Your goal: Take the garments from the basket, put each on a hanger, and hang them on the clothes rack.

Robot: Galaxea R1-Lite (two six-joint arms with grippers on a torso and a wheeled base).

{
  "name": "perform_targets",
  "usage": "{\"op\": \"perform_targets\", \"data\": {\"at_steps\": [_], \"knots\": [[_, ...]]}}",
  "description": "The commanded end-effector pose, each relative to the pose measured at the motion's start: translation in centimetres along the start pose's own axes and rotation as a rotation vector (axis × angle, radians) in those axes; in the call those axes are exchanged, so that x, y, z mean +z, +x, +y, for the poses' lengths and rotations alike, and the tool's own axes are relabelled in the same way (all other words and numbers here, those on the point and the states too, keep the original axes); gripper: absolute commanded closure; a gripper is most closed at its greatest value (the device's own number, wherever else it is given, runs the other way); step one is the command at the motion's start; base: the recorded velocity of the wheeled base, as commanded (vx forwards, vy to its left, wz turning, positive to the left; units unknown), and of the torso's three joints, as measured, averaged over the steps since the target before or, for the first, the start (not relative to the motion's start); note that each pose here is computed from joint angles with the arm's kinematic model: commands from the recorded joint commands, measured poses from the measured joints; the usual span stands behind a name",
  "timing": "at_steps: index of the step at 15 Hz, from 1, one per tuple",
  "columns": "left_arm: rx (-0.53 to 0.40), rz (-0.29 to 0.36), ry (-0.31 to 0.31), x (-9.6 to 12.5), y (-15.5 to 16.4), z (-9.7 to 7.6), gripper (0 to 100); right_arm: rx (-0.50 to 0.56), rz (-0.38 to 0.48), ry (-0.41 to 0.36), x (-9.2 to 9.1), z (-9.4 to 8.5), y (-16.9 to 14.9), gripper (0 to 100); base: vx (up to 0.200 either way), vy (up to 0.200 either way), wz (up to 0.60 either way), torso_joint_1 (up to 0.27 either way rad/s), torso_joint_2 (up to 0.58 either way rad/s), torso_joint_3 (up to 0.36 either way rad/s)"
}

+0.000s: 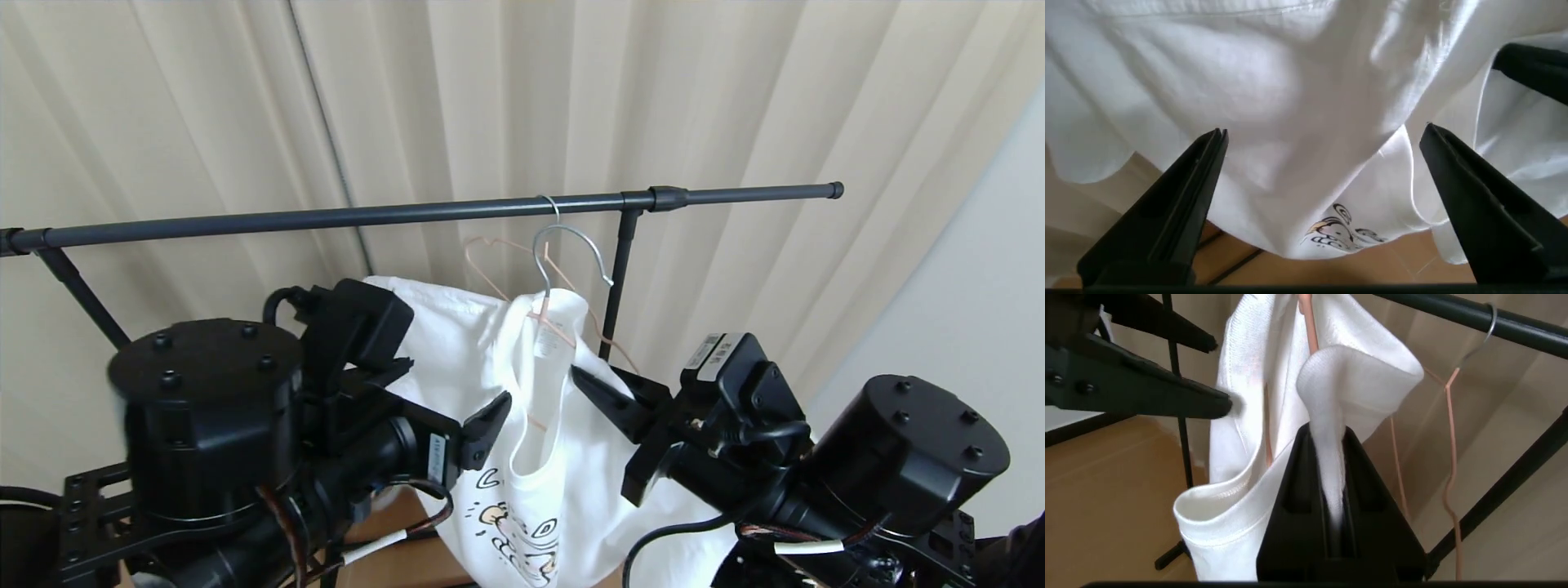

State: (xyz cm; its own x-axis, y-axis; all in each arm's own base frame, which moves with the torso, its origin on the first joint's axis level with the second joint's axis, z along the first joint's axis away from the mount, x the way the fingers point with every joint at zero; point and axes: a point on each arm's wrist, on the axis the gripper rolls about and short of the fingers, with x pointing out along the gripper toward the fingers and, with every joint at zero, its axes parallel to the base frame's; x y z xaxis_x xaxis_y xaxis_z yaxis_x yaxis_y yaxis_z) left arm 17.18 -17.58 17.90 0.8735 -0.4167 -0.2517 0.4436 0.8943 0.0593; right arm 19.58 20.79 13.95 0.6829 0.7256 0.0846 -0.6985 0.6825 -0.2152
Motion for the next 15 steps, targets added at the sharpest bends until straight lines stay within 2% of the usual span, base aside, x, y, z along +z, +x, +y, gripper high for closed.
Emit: {"op": "perform_targets", "data": {"at_steps": [1,4,6,8,10,15], "knots": [[0.041,-0.050,-0.018,0.5,-2.2,2.1,0,-0.014,-0.018,-0.006,0.4,-1.6,-0.6,100,0.000,0.000,0.00,0.000,0.00,0.000],[0.011,-0.042,0.002,-0.2,-3.0,4.4,0,0.029,-0.028,-0.015,0.3,-3.8,-1.8,100,0.000,0.000,0.00,0.000,0.00,0.000],[-0.014,-0.033,-0.007,-0.5,-3.0,5.8,0,0.080,-0.041,-0.021,0.4,-4.6,-2.7,100,0.000,0.000,0.00,0.000,0.00,0.000],[-0.082,-0.037,-0.033,-0.7,-3.1,7.4,0,0.130,-0.060,-0.033,0.6,-6.3,-4.2,100,0.000,0.000,0.00,0.000,0.00,0.000],[-0.111,-0.030,-0.042,-0.8,-3.0,8.3,0,0.198,-0.075,-0.040,0.9,-7.4,-5.7,100,0.000,0.000,0.00,0.000,0.00,0.000],[-0.062,0.033,-0.061,-1.8,-1.3,9.5,0,0.304,-0.077,-0.044,0.4,-8.7,-7.4,100,0.000,0.000,0.00,0.000,0.00,0.000]]}}
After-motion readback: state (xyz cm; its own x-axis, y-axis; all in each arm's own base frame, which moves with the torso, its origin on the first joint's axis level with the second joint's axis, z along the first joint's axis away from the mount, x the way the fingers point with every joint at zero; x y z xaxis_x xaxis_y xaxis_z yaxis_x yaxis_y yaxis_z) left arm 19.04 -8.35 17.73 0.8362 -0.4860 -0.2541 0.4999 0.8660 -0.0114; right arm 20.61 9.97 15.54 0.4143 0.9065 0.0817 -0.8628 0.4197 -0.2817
